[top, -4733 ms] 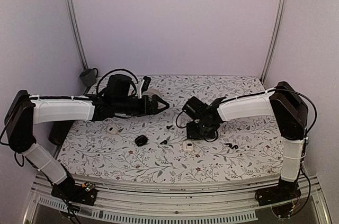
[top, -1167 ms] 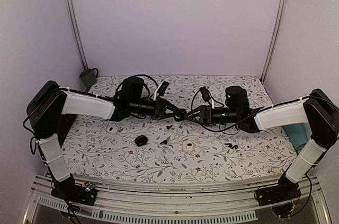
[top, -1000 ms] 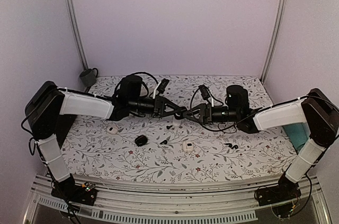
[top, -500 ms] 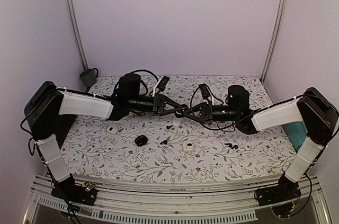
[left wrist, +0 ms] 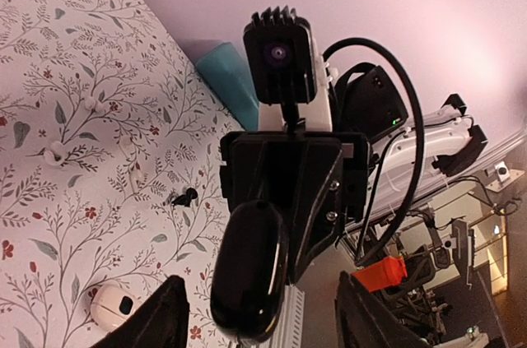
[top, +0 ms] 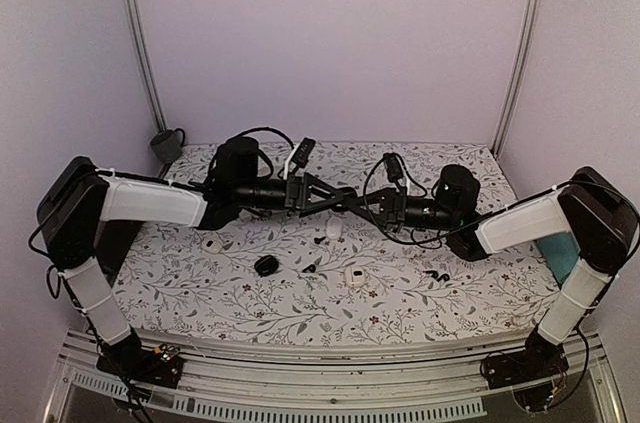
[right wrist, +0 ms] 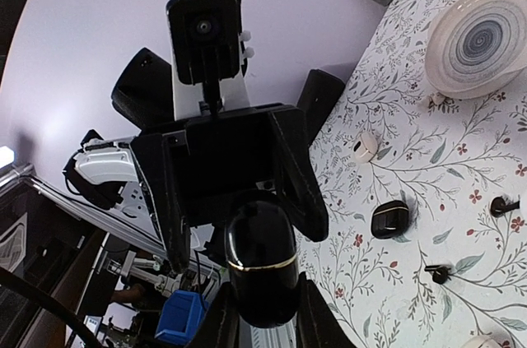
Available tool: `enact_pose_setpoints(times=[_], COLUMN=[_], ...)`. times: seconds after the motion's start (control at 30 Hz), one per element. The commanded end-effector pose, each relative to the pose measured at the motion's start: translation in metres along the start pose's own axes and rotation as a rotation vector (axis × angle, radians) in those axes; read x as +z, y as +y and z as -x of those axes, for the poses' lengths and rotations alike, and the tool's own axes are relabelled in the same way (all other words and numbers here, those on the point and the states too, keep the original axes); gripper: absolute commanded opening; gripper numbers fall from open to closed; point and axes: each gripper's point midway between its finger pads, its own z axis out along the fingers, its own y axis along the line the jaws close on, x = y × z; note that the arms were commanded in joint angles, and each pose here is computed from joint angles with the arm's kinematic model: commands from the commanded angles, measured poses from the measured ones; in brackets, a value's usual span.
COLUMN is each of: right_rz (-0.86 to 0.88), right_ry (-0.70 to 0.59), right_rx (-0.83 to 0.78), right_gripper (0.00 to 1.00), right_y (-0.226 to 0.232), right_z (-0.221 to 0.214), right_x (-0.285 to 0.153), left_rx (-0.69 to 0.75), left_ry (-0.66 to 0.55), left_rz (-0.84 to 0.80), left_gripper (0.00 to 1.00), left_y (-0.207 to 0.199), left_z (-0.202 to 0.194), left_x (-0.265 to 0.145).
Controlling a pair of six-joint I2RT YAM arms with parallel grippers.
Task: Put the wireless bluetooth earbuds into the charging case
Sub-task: Pass from the left arm to the right, then pass from the right arm to the left
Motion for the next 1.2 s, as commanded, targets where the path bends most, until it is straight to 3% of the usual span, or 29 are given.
enact_pose_setpoints(times=[0.0,0.23,0.5,0.73,0.87,1.17], right_rz=[0.073,0.101,0.123,0.125,0.126,0.132], right_ry=[-0.114,-0.169,-0.221,-0.244,-0.247,-0.243], right_rx=[-0.015,-0.013,-0.032,-0.06,-0.066,-0.099], right_gripper=[0.04,0.04,0.04,0.04,0.04,0.04], right_y=[0.018,0.031,0.049,0.057,0.059,0.072], right_z=[0.02,0.031,0.043,0.048,0.049,0.05], right_x=[-0.002,0.003,-0.002,-0.005,-0.005,0.004], left_rx=[0.046,0.097,0.182,0.145,0.209,0.193], left_ry=[-0.094,-0.22,-0.322,-0.275,-0.315,-0.356], left_rz=[-0.035,-0.06,0.04,0.156,0.057,-0.025], left_gripper=[0.62,0.64,0.6,0.66,0.65,0.64], left_y=[-0.025,-0.041,-0.037,-0.021,-0.041,-0.05], left_z=[0.013,0.025,0.036,0.035,0.03,0.033], left_x=[-0.011,-0.027,-0.034,-0.033,-0.043,-0.046])
